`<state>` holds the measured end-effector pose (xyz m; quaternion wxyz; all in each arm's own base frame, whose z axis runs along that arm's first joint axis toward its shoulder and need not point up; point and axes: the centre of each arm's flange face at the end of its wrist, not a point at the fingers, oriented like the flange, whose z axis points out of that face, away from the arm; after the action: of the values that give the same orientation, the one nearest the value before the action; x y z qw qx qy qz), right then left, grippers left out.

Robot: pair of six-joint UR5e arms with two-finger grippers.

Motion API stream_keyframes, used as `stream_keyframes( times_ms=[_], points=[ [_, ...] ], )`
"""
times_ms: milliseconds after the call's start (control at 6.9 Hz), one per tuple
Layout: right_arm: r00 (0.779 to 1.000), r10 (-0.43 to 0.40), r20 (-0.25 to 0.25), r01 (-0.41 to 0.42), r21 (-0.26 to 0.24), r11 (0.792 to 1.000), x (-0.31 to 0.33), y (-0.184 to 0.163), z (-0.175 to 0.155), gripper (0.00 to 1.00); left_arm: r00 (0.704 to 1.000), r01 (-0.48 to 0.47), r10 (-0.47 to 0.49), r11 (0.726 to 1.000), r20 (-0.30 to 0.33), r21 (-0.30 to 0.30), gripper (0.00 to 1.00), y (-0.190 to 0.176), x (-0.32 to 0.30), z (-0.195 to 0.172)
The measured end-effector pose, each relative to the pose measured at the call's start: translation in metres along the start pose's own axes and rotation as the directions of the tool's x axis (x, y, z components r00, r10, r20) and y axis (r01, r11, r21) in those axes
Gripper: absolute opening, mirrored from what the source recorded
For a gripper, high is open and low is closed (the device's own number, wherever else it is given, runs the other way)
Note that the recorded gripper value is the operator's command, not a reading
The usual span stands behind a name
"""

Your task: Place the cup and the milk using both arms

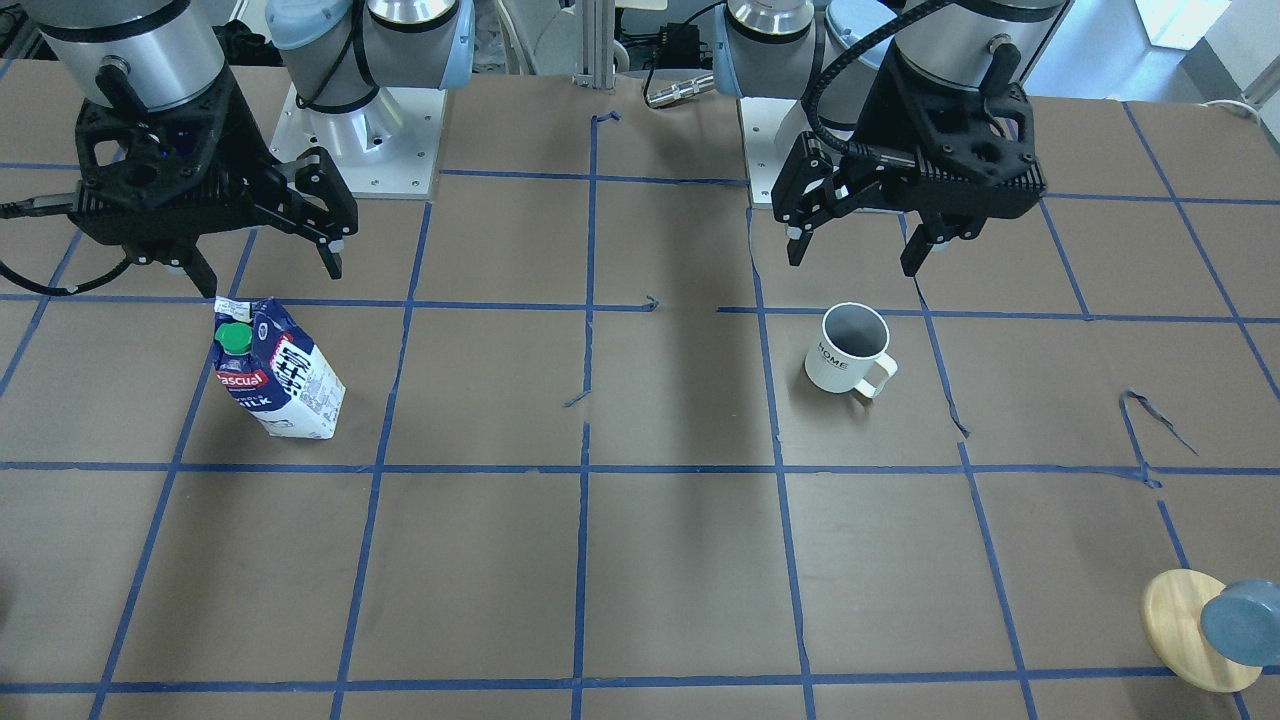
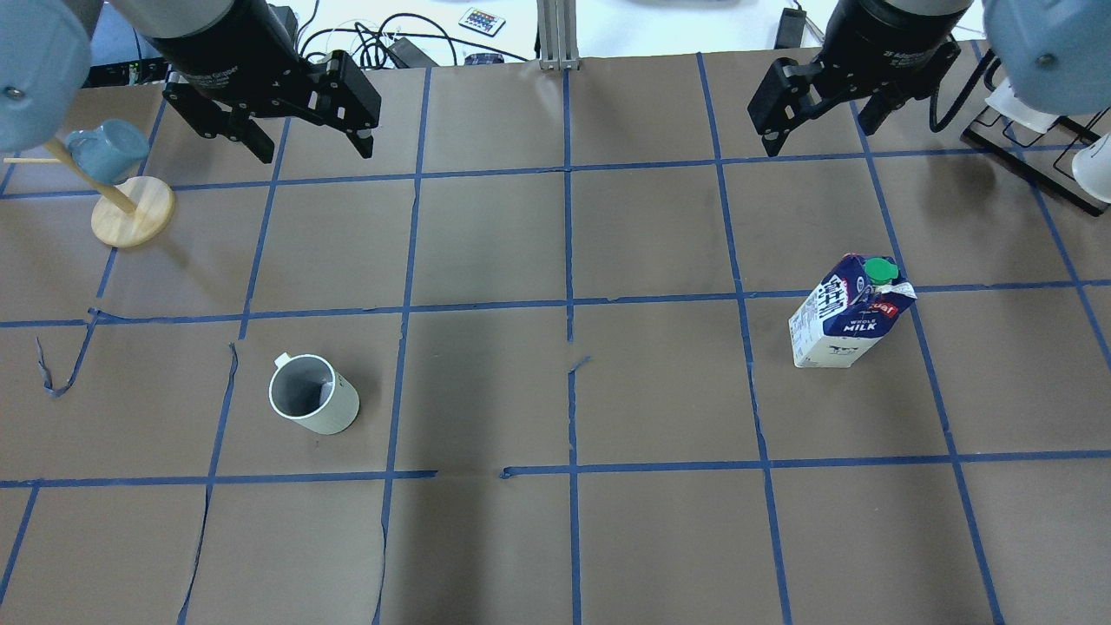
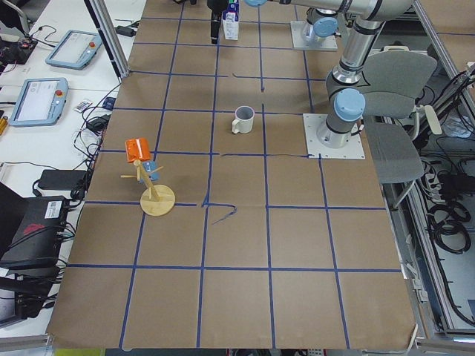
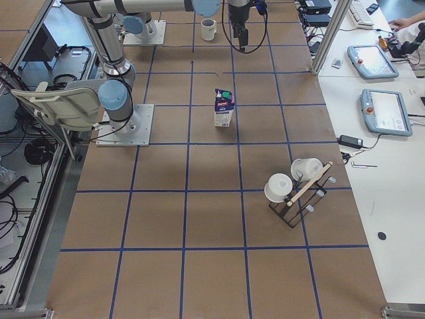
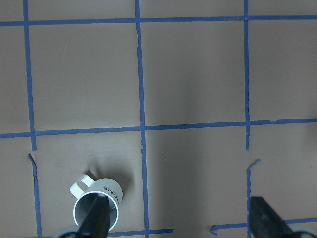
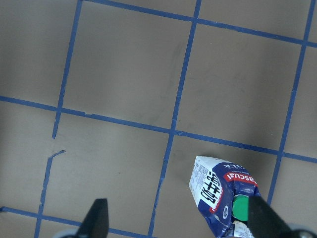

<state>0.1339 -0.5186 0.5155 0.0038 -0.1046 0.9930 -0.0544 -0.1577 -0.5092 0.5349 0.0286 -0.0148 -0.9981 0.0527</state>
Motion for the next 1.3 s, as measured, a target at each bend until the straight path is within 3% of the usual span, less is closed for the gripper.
stream_keyframes(
  times_ms=[290, 580, 1014, 1159, 1304],
  points=[
    [1.0, 0.003, 0.002, -0.003, -0.014, 1.0, 0.001, 0.001, 0.006, 1.0, 1.0, 0.002, -0.002, 1.0, 0.0, -0.026, 1.0, 0.012, -0.001, 0.011],
    [1.0, 0.008, 0.002, -0.008, -0.024, 1.0, 0.003, 0.001, 0.01, 1.0, 1.0, -0.002, 0.003, 0.994, 0.003, -0.105, 1.0, 0.026, -0.01, 0.05],
    [0.999, 0.038, 0.0, -0.038, -0.043, 0.998, 0.027, 0.002, 0.023, 1.0, 0.997, -0.059, 0.071, 0.963, 0.038, -0.262, 1.0, 0.061, -0.07, 0.199],
    [0.999, 0.043, 0.003, -0.043, -0.057, 0.997, 0.037, 0.004, 0.032, 1.0, 0.996, -0.068, 0.084, 0.95, 0.042, -0.306, 0.86, 0.078, -0.082, 0.234],
    [0.999, 0.034, 0.009, -0.033, -0.076, 0.997, 0.051, 0.006, 0.043, 1.0, 0.996, -0.065, 0.084, 0.936, 0.039, -0.345, 0.43, 0.089, -0.088, 0.256]
  ],
)
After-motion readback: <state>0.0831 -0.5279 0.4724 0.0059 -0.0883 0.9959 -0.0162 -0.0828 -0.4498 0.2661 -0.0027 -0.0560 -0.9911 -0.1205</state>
